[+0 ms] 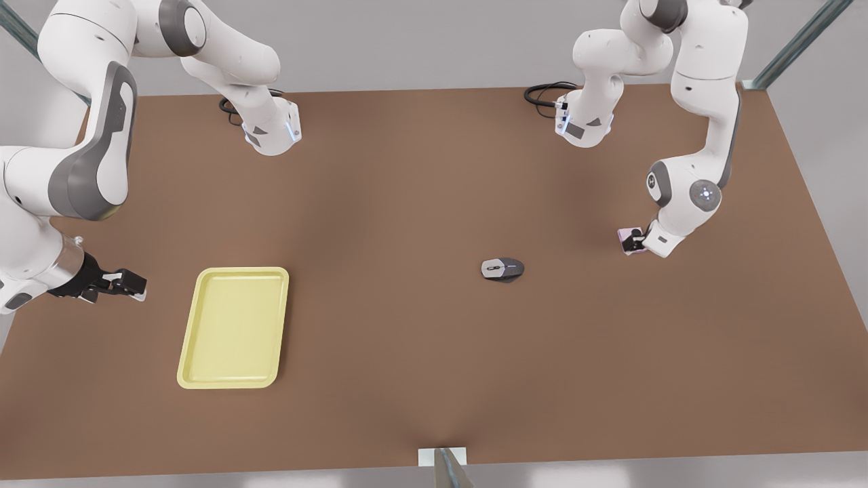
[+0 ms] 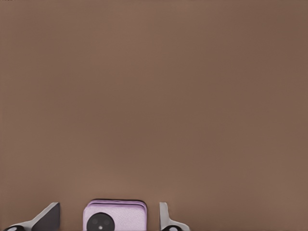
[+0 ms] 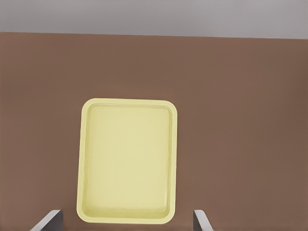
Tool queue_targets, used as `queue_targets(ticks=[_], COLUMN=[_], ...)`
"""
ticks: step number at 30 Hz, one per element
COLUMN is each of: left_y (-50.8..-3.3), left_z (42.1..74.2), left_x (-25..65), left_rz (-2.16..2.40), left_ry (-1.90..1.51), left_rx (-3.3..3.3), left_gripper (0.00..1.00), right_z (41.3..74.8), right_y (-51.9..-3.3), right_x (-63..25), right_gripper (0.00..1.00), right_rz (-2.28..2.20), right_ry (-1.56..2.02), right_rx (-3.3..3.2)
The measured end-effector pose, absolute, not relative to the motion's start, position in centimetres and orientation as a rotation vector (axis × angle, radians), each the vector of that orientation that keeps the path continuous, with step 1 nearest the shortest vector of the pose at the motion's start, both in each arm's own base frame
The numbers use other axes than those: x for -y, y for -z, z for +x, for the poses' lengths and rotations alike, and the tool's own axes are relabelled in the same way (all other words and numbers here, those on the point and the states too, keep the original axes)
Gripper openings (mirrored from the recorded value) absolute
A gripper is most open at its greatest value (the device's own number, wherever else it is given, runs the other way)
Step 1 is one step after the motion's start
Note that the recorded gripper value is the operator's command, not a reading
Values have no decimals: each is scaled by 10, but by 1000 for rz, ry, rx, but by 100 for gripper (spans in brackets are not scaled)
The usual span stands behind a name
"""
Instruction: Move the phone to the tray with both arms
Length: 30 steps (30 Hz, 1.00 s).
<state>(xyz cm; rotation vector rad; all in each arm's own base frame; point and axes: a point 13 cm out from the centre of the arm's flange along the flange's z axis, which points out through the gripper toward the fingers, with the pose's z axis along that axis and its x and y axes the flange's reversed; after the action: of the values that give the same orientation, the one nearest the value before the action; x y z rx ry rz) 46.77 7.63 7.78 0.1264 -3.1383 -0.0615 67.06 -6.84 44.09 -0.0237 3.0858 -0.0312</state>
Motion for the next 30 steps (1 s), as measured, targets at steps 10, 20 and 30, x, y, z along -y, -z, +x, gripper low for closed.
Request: queue_targets(ticks=[10,20,30], left_y=[-57,-52,-35], left_z=[432,432,424], left_x=[-87,-86,-86], left_rz=[95,42,36], left_ry=[70,71,72], left_rx=[3119,3119,3096], left_gripper=[100,100,100], right_z=[670,670,670], right_y=[-441,-441,-442], right_x=[68,68,69], right_gripper=[100,100,100], right_rz=[-29,-30,-28], right_ry=[31,31,32], right_rx=[-3086,-3086,-3086])
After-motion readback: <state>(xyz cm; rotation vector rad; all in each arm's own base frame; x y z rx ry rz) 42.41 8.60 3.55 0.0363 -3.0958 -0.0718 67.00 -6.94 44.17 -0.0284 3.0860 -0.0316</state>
